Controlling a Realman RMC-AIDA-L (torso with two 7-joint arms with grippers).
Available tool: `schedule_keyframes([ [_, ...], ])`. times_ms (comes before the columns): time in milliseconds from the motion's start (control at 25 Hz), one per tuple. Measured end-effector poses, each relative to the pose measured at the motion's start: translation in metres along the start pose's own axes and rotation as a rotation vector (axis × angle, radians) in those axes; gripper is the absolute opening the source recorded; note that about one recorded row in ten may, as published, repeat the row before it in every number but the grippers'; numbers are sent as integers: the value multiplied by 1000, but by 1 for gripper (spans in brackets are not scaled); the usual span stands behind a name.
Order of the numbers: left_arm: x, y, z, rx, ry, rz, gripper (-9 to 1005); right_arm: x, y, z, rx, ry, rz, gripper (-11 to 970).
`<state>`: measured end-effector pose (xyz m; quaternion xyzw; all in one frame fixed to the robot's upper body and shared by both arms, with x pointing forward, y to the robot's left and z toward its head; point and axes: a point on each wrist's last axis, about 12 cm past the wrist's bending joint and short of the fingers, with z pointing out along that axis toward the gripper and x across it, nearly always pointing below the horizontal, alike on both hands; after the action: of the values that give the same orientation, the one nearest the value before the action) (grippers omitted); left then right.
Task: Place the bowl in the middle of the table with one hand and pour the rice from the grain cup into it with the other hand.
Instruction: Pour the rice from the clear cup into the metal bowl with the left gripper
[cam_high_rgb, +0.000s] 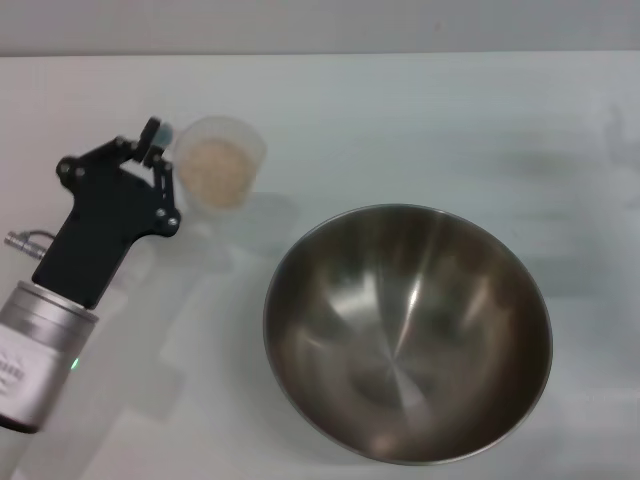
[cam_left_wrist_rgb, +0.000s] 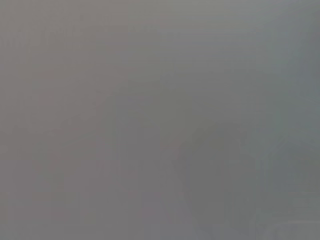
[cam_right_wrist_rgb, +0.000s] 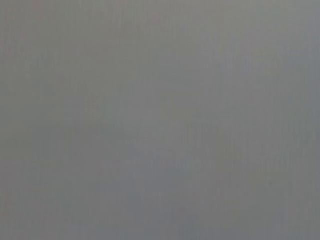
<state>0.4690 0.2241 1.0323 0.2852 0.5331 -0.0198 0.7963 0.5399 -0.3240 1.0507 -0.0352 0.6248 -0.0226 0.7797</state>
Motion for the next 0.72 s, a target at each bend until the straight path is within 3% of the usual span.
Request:
schedule_keyframes([
  [40,-4,-1,2,13,-41,57,25,0,-1,1,3,-2,-7,519],
  [80,-14,-5,7,40,-131,195,26,-1,-2,2,13,-8,-19,519],
  [120,-14,-5,7,40,-131,195,26,-1,-2,2,13,-8,-19,519],
  [200,-19,-10,10,67,-189,309,27,-3,-2,4,16,-13,-28,519],
  [280,-24,-18,17,119,-267,520,28,-4,-1,8,11,-21,-33,519],
  [320,-24,-18,17,119,-267,520,28,-4,-1,8,11,-21,-33,519],
  [480,-28,-28,23,165,-358,765,30,-6,-2,14,4,-25,-42,519],
  [520,-28,-28,23,165,-358,765,31,-6,-2,14,4,-25,-42,519],
  [680,-29,-34,26,194,-441,967,32,-7,-3,17,-3,-23,-57,518],
  [720,-29,-34,26,194,-441,967,33,-7,-3,17,-3,-23,-57,518],
])
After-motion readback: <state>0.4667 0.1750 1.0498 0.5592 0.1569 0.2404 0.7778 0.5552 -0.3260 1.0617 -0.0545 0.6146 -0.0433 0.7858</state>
